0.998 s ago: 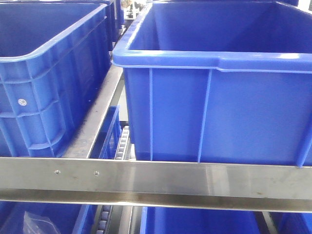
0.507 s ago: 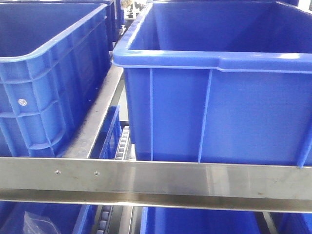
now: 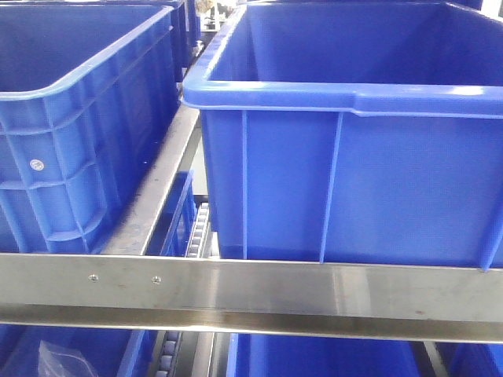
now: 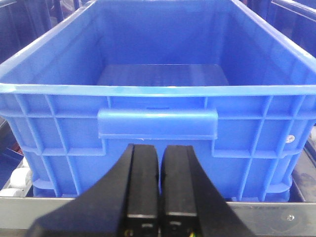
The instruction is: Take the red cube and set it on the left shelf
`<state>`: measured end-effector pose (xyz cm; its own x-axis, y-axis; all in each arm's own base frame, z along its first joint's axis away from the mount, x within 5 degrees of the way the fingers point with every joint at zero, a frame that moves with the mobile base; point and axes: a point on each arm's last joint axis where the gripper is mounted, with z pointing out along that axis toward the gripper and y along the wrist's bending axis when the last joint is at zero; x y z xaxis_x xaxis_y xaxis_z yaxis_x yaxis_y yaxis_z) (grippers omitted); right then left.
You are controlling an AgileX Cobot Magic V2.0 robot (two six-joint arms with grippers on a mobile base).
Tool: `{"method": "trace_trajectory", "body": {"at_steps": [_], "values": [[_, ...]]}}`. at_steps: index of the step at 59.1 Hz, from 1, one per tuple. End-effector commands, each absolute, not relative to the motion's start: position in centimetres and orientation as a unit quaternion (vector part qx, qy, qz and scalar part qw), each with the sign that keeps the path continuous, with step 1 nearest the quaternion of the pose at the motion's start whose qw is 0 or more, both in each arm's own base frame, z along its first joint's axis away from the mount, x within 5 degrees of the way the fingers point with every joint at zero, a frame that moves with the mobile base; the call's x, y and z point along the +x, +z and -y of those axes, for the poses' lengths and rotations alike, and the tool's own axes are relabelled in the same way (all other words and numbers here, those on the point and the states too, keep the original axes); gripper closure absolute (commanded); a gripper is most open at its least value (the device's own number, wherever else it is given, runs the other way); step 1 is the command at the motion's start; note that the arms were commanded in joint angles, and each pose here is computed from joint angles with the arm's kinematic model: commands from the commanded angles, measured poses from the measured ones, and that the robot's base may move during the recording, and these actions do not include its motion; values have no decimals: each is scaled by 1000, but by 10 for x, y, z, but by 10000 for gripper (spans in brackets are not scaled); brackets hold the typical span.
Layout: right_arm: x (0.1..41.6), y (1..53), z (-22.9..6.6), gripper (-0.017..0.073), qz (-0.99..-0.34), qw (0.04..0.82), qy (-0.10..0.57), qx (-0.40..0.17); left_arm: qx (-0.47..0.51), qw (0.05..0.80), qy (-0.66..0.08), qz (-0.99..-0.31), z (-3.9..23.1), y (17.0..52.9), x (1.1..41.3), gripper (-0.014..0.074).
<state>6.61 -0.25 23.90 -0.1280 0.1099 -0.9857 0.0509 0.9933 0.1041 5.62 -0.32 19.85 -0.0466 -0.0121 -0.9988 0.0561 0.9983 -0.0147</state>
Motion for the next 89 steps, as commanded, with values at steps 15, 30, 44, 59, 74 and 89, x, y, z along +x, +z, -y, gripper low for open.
{"method": "trace_trajectory", "body": {"at_steps": [15, 30, 44, 59, 74, 89], "values": [[55, 214, 4, 505, -655, 752, 23, 64, 14, 719, -28, -695, 3, 200, 56, 492], [54, 212, 4, 505, -658, 750, 24, 64, 14, 719, -28, -695, 3, 200, 56, 492], [54, 212, 4, 505, -658, 750, 24, 64, 14, 719, -28, -695, 3, 200, 56, 492], [54, 213, 4, 505, -657, 751, 24, 64, 14, 719, -28, -695, 3, 200, 56, 492], [54, 213, 4, 505, -654, 753, 22, 62, 14, 719, -28, -695, 3, 200, 56, 492], [54, 213, 4, 505, -657, 751, 22, 62, 14, 719, -28, -695, 3, 200, 56, 492]]}}
